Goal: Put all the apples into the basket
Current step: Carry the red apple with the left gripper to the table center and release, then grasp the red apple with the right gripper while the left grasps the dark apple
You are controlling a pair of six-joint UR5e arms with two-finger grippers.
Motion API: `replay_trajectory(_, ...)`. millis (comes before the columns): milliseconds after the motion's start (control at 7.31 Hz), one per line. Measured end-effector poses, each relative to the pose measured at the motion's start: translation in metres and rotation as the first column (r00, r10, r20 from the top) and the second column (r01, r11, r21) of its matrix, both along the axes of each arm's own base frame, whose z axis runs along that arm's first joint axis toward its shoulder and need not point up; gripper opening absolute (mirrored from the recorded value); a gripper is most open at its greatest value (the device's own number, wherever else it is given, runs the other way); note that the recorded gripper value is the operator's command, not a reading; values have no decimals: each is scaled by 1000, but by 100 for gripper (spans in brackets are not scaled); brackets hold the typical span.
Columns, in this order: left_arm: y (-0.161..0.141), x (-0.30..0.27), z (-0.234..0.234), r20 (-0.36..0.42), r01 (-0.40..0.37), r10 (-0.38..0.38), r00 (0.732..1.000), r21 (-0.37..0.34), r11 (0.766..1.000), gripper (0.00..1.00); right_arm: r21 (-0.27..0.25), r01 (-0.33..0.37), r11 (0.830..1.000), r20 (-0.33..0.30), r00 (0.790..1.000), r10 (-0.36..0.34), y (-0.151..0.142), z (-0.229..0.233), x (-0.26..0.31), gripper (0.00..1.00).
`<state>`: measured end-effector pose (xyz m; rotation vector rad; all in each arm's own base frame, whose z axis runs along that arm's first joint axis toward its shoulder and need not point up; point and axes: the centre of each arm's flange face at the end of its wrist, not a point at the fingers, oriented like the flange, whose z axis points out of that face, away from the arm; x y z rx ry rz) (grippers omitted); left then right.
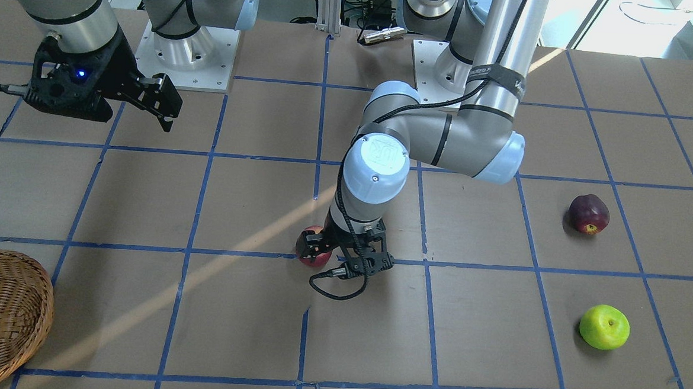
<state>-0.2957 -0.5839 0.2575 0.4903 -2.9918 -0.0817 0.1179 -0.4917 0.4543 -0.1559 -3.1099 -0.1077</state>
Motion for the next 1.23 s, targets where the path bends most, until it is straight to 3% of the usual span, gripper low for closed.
replay_trajectory(137,-8,40,27,7,52,-52,999,42,998,100,15,25,1000,-6,1000,-25,-11,-20,22,100)
replay_trajectory(411,-12,138,62,54,194,-199,979,82,978,100,-32,48,998,-10,999,-48,-33,-59,81,100)
replay_trajectory(684,11,228,74,72,319,-332,941,142,937,100,-62,65,996,-3,998,-65,-40,-93,135,100)
replay_trajectory(958,47,318,69,103,449,-480,871,225,865,100,-85,78,993,27,997,-76,-44,-128,186,100)
replay_trajectory(1095,61,366,59,96,498,-530,843,234,835,100,-88,85,993,44,996,-82,-44,-151,211,100)
replay_trajectory(1232,74,414,51,87,516,-546,833,228,825,100,-82,89,993,50,995,-85,-44,-173,229,100)
